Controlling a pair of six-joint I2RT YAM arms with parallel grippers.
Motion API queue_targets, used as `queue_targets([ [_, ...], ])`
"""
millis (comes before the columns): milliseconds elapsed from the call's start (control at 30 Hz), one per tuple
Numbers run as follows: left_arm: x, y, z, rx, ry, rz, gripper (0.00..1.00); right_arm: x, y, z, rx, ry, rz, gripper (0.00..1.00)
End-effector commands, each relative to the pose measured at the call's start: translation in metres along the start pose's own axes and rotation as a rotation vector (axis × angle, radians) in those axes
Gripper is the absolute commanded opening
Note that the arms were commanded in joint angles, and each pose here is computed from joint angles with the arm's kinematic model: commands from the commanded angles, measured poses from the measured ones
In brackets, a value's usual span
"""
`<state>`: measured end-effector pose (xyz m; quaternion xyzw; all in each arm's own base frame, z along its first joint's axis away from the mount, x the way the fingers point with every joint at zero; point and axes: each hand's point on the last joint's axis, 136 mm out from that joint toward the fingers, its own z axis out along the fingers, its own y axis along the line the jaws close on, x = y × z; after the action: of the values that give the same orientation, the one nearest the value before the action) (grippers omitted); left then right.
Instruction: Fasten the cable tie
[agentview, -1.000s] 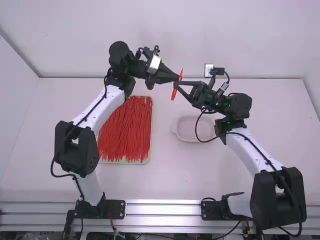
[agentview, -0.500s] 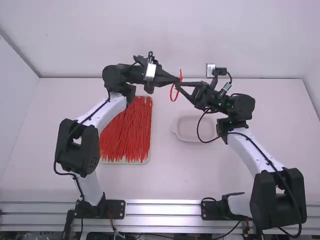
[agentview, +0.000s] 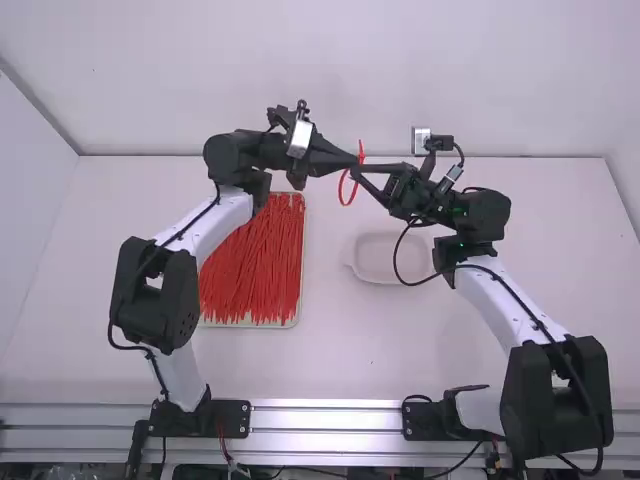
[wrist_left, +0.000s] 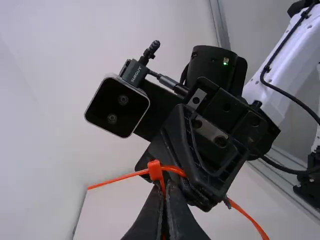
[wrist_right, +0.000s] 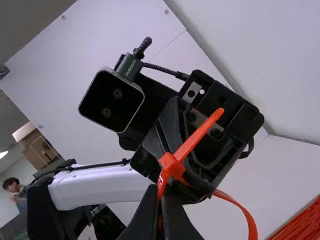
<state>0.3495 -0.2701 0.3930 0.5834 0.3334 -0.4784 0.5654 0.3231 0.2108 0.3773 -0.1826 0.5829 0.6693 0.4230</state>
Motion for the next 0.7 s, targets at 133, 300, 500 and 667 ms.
queue_targets([
  [133,0.009,-0.012,-0.012,0.063,0.065,-0.019,0.01,-0.026,-0.003,0.001,0.033,-0.125,-0.014,0.17],
  [300,0.01,-0.01,-0.017,0.052,0.069,-0.022,0.02,-0.017,0.007,0.008,-0.008,-0.088,-0.027,0.39],
  [500,0.007,-0.011,-0.017,0.051,0.069,-0.04,0.02,-0.017,0.007,0.007,-0.005,-0.086,-0.027,0.99],
  [667,0.001,-0.019,-0.013,0.068,0.07,-0.036,0.02,-0.02,0.005,0.007,0.002,-0.101,-0.026,0.99],
])
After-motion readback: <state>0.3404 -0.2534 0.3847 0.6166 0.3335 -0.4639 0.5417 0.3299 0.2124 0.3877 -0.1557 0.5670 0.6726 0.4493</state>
